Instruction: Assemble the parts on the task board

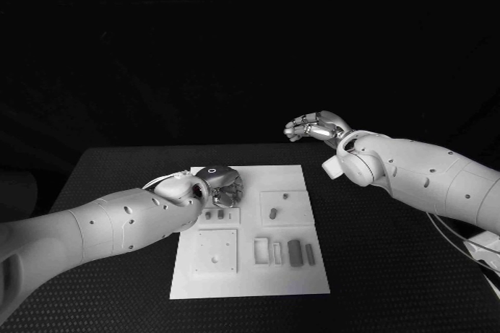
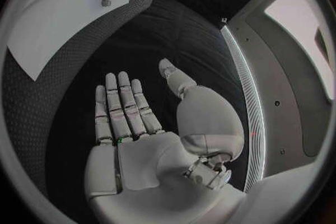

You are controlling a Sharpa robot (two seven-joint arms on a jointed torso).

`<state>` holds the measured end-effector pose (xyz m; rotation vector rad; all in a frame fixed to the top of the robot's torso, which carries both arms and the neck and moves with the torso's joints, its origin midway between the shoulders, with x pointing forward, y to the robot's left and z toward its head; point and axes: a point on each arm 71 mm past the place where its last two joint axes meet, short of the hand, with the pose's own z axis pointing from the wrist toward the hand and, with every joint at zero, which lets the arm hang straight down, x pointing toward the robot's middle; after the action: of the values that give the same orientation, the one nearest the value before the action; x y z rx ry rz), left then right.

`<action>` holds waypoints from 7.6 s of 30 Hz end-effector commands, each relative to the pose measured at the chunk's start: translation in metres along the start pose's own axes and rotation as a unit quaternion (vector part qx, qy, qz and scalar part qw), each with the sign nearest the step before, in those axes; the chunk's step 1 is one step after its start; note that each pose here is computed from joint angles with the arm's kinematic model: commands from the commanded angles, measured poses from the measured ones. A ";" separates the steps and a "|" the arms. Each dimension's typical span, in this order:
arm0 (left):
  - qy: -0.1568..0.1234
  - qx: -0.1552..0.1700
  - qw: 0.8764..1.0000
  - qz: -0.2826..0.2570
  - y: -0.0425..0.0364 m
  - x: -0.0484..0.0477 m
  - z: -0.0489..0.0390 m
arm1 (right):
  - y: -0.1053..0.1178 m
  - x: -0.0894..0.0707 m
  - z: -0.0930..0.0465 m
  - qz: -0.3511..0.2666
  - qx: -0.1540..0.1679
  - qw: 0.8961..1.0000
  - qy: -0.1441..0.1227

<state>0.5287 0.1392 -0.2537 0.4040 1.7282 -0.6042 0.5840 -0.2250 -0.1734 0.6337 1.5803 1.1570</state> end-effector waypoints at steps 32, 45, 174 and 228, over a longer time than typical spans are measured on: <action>0.013 -0.035 0.998 -0.053 0.0362 -0.0334 -0.0406 | -0.001 -0.003 -0.002 -0.001 -0.001 1.000 0.004; 0.027 -0.050 0.997 -0.055 0.0470 -0.0276 -0.0425 | -0.001 -0.002 -0.002 -0.001 -0.002 1.000 0.004; 0.040 -0.076 0.995 -0.041 0.0618 -0.0094 -0.0385 | -0.002 -0.005 -0.003 -0.006 0.001 1.000 0.004; -0.101 -0.116 0.870 -0.468 0.0944 -0.0751 -0.0845 | -0.030 0.074 -0.043 -0.490 -0.042 0.861 0.131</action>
<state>0.5329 0.2699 -0.1865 -0.7054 1.7254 -1.0407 0.5227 -0.1908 -0.2324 -0.3916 1.7600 0.5614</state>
